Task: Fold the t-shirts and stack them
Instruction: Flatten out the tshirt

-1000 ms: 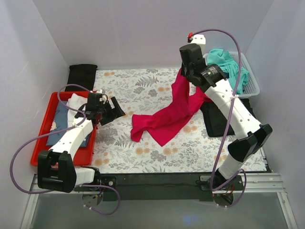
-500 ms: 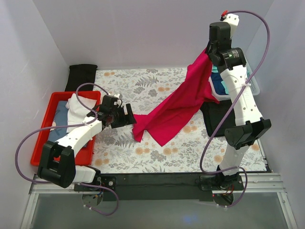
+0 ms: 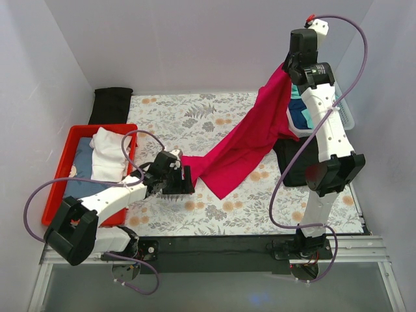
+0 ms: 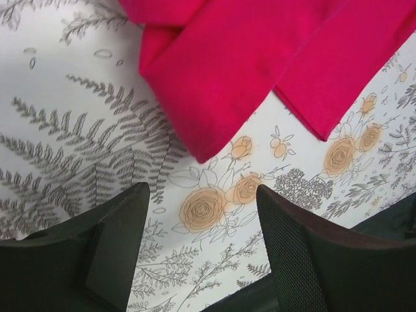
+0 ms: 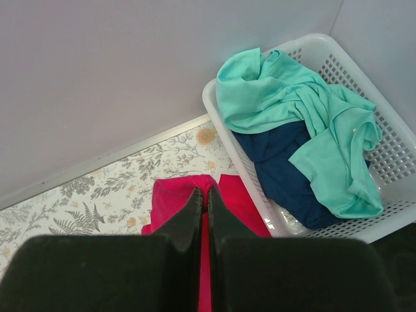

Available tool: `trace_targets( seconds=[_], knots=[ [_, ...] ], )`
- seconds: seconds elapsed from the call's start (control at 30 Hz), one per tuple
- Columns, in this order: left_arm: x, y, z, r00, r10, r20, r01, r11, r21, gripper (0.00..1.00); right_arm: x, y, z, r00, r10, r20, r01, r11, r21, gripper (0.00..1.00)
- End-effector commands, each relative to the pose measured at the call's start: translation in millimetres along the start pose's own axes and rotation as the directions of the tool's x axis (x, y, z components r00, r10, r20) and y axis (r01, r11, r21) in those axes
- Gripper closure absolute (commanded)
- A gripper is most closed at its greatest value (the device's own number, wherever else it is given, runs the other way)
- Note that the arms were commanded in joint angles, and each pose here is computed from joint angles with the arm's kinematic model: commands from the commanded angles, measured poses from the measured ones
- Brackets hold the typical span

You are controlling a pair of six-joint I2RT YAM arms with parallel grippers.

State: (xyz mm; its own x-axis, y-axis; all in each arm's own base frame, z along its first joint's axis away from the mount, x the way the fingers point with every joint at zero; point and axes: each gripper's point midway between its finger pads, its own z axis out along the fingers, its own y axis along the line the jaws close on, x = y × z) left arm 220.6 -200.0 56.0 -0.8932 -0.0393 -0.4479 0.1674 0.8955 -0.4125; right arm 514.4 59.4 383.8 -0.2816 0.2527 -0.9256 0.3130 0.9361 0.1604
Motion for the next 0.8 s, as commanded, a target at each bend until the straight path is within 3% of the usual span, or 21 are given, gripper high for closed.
trace_targets(
  seconds=[0.0,0.13,0.37,0.77],
  knots=[
    [-27.3,-2.9,-11.5,0.982,-0.079,0.171,0.084,0.996,-0.019,0.35,-31.5,11.4,-2.1,0.994,0.071,0.088,-0.066,0.996,-0.060,0.99],
    [-38.4,-7.6,-8.3,0.961,-0.161,0.223,0.169,0.985,-0.017,0.37,-34.0,12.3,-1.7,0.994,0.061,0.093,-0.054,0.996,-0.074,0.99],
    [-34.0,-14.3,11.4,0.959,-0.194,0.206,0.202,0.979,-0.022,0.46,-39.9,10.6,-4.8,0.993,0.052,0.104,-0.043,0.995,-0.086,0.99],
    [-22.9,-10.8,25.3,0.955,-0.212,0.209,0.227,0.972,-0.053,0.48,-35.8,10.8,-1.0,0.995,0.043,0.087,-0.034,0.994,-0.107,0.99]
  ],
)
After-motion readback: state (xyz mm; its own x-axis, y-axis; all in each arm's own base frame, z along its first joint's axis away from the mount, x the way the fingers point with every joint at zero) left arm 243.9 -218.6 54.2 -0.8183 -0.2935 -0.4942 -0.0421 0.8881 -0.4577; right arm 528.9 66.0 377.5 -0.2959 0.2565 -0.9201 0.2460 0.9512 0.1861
